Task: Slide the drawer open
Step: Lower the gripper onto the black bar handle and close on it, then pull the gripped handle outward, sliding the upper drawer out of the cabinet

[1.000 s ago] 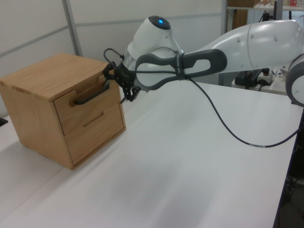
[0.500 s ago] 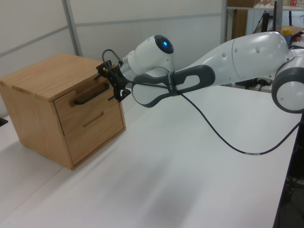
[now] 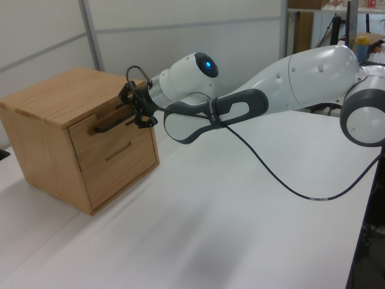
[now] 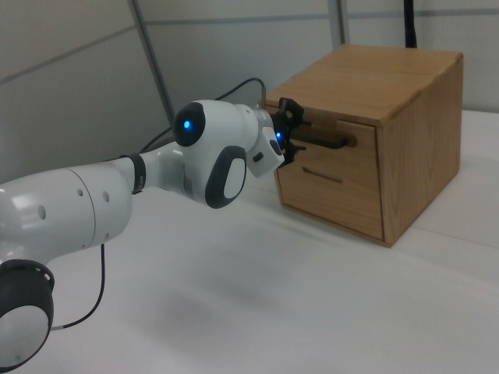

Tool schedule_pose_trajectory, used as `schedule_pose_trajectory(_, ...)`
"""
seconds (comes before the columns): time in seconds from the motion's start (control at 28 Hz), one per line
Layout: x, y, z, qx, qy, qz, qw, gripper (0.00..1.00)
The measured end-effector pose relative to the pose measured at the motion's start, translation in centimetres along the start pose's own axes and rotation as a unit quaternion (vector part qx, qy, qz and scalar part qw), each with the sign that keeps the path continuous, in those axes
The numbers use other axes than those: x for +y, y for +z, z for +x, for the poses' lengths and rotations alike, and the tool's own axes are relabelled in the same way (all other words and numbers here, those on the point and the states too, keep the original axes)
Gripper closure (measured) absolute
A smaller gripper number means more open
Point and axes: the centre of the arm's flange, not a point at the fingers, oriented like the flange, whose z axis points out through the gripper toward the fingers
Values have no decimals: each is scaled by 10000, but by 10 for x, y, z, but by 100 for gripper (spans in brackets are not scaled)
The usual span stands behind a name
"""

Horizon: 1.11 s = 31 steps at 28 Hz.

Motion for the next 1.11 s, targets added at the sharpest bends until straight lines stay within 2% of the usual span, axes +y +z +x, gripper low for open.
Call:
schedule_pose_trajectory(0.04, 2, 2, 0, 1, 1, -18, 10000, 54)
schedule_pose_trajectory(0.21, 16, 15, 1, 3, 8, -141, 9999, 56)
schedule_pose_trajectory(0.46, 19, 22, 2, 6, 5, -70, 10000, 55)
schedule_pose_trajectory(0.71, 11, 18, 1, 3, 3, 18, 10000, 78)
schedule_pose_trajectory(0.75, 11, 18, 1, 3, 4, 19, 10000, 84)
schedule_pose_trajectory(1.11, 11, 18, 1, 3, 3, 19, 10000, 84)
